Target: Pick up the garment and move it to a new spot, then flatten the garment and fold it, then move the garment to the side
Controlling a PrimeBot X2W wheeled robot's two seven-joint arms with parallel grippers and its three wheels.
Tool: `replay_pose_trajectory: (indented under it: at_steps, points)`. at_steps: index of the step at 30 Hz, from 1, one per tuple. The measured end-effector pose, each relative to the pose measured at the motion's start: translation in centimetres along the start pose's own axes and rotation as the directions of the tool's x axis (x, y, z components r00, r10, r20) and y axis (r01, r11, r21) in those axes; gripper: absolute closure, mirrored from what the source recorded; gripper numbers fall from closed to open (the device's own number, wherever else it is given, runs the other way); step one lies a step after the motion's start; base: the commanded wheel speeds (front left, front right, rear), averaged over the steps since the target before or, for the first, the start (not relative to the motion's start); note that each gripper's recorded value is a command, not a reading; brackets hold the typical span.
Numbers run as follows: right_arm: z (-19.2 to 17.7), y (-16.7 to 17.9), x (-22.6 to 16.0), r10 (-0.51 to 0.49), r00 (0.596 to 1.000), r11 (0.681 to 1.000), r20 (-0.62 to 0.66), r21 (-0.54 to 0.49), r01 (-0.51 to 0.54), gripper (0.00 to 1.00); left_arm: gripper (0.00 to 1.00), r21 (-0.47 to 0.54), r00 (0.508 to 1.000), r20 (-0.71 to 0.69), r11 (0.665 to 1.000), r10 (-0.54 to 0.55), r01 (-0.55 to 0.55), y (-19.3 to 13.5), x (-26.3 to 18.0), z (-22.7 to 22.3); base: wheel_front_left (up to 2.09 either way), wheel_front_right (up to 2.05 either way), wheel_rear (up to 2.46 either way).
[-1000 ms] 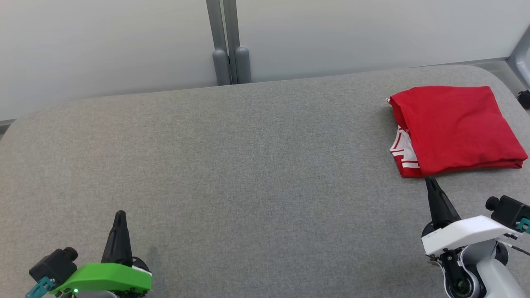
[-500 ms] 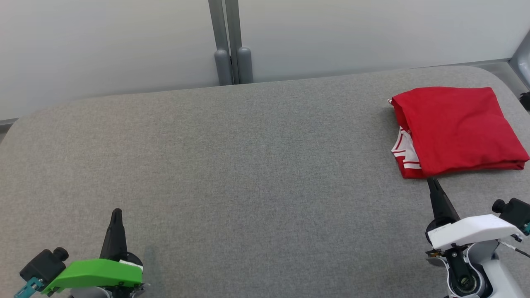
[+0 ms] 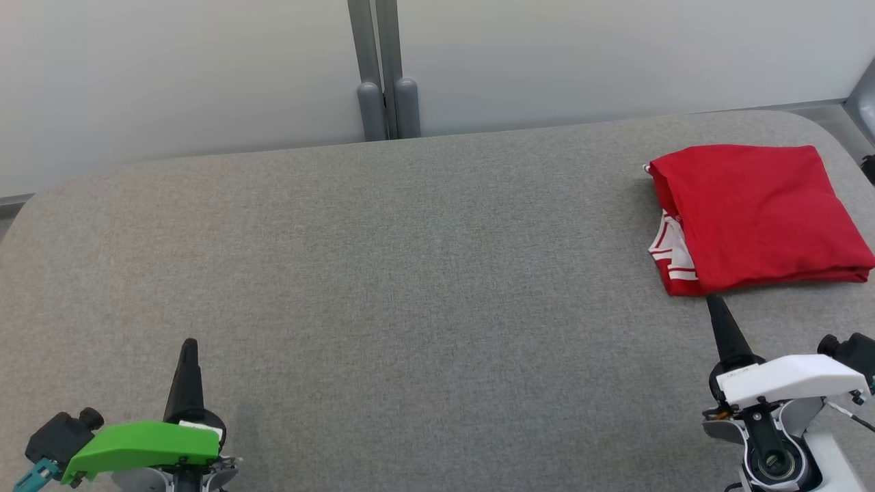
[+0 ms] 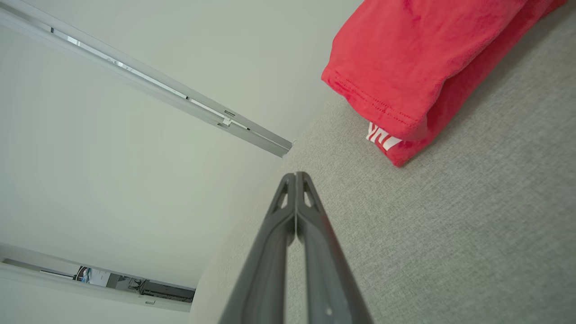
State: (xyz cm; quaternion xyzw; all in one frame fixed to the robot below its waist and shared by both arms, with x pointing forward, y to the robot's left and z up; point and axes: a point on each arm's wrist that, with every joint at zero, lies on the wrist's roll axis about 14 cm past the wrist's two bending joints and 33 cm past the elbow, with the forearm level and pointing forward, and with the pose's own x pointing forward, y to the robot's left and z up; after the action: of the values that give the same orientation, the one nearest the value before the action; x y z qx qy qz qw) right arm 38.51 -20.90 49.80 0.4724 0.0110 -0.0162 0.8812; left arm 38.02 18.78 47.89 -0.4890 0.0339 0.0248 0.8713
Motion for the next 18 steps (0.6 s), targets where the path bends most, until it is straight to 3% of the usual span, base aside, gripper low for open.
replay_pose_trajectory:
  at_steps: [18]
  points:
    - [-0.10,0.22,0.13,-0.001,1.000,0.983,-0.002,0.186,0.002,1.00,1.00,-0.174,1.000,0.003,0.985,-0.008,0.008,-0.31,0.25,0.61,0.00,0.00,0.00]
